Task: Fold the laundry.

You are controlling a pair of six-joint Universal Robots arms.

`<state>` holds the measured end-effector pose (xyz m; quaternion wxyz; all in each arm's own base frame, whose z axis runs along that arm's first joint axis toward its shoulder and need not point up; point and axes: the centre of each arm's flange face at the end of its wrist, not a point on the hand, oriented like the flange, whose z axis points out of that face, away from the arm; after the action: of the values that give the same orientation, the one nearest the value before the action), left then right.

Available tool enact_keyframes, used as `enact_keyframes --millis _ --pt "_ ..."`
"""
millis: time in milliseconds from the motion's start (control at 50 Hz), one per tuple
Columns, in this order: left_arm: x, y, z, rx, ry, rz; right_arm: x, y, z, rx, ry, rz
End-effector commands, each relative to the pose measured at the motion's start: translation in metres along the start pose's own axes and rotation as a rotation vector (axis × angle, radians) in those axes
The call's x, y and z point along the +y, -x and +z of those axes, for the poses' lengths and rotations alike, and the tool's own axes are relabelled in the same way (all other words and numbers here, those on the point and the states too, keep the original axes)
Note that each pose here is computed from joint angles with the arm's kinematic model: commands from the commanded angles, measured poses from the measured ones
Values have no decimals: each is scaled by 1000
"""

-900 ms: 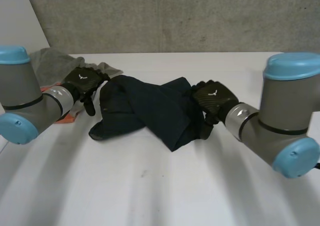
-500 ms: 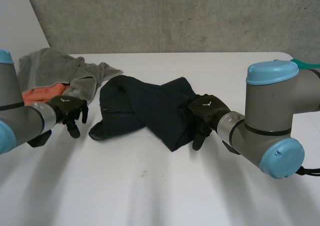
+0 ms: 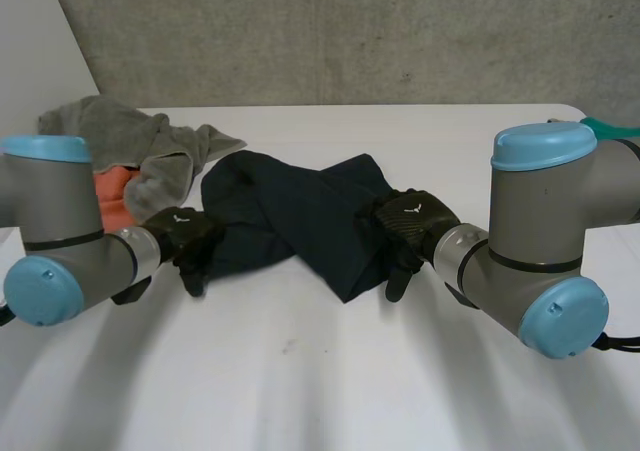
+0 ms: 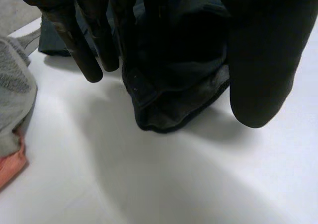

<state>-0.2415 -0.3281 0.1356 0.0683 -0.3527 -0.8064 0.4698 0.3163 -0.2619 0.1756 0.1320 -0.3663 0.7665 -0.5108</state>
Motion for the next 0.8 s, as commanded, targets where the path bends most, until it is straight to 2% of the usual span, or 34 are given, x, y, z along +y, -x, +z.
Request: enact_keyframes --millis 20,100,200,220,280,300,360,380,440,500,580,600,660,680,720,800 --pt "0 -6 12 -9 -18 24 0 -1 0 0 0 1" --pt "-4 -2 17 -46 -35 38 0 0 0 -2 0 1" --pt "-41 32 14 -270 -155 82 -1 0 0 -1 -2 -2" --pt "-61 50 9 -378 -220 88 -1 -1 -1 -1 -3 -4" --pt "-98 79 -5 -532 -353 90 -3 -2 -2 2 -9 -5" --pt "-126 94 -17 -608 -456 86 -5 -4 -2 7 -17 -5" --pt "-166 106 -38 -654 -613 97 -9 -8 -4 19 -27 -1" --pt "-189 106 -49 -638 -705 104 -12 -12 -5 29 -37 2" --pt "-220 97 -64 -571 -845 93 -16 -18 -6 43 -47 5" --pt "-244 71 -70 -400 -968 46 -20 -29 -6 71 -63 17" --pt "-246 20 -58 -113 -984 28 -27 -50 -6 121 -87 43" --pt "-242 -4 -51 1 -969 35 -30 -60 -5 144 -96 56" --pt "-231 -37 -42 130 -927 47 -33 -74 -5 171 -109 78" --pt "-222 -50 -35 155 -893 48 -35 -83 -5 187 -115 90" --pt "-214 -53 -29 132 -863 47 -35 -88 -5 193 -119 98" --pt "-198 -35 -18 2 -786 10 -36 -96 -4 189 -127 107"
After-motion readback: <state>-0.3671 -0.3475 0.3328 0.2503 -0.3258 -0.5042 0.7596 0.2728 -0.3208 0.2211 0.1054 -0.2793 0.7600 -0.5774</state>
